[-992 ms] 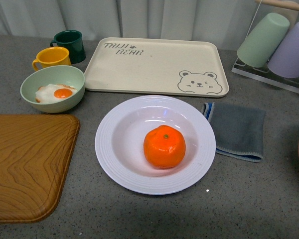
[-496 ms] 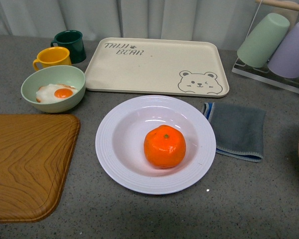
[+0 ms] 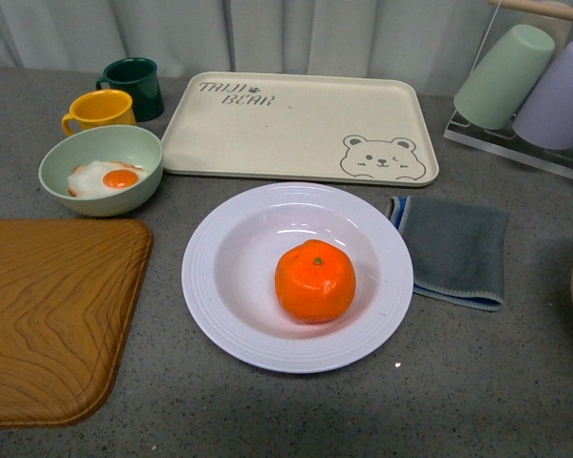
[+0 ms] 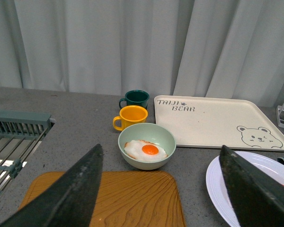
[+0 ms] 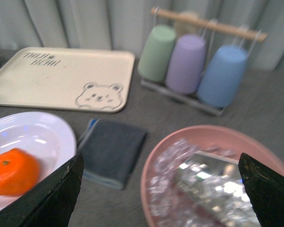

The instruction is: Place orange and plate with both arms

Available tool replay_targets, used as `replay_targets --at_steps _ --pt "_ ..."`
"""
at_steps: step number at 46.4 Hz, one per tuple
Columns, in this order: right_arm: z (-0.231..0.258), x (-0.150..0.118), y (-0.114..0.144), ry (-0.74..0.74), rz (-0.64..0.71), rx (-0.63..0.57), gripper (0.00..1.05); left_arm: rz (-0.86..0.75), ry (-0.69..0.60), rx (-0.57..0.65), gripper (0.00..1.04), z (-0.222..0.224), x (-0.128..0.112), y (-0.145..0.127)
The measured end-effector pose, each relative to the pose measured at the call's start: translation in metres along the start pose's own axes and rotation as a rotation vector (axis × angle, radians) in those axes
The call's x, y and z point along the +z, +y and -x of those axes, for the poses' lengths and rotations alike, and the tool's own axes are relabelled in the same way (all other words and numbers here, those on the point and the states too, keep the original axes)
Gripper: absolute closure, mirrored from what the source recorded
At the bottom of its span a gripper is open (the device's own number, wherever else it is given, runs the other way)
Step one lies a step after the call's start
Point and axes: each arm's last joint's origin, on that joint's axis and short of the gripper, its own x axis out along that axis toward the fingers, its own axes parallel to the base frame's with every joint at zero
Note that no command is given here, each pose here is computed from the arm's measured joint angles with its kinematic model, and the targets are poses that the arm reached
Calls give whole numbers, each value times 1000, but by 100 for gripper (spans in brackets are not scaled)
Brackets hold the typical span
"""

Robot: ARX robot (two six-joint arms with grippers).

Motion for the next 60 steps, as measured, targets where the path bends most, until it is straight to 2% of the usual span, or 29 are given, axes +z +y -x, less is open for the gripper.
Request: replay_targets --at_steps 9,24,38,50,58,60 --pt "-40 -7 15 203 -276 151 9 0 0 0 5 0 0 0" --pt "-112 -39 45 576 -668 255 9 0 0 0 7 0 0 0" --pt "-143 -58 61 695 -802 267 9 0 0 0 7 0 0 0" --pt "-174 -70 75 799 -986 258 9 0 0 0 7 0 0 0" --pt "-183 -73 79 848 -1015 240 10 0 0 0 7 0 0 0" --pt "-185 -75 79 870 -1018 221 16 0 0 0 7 0 0 0"
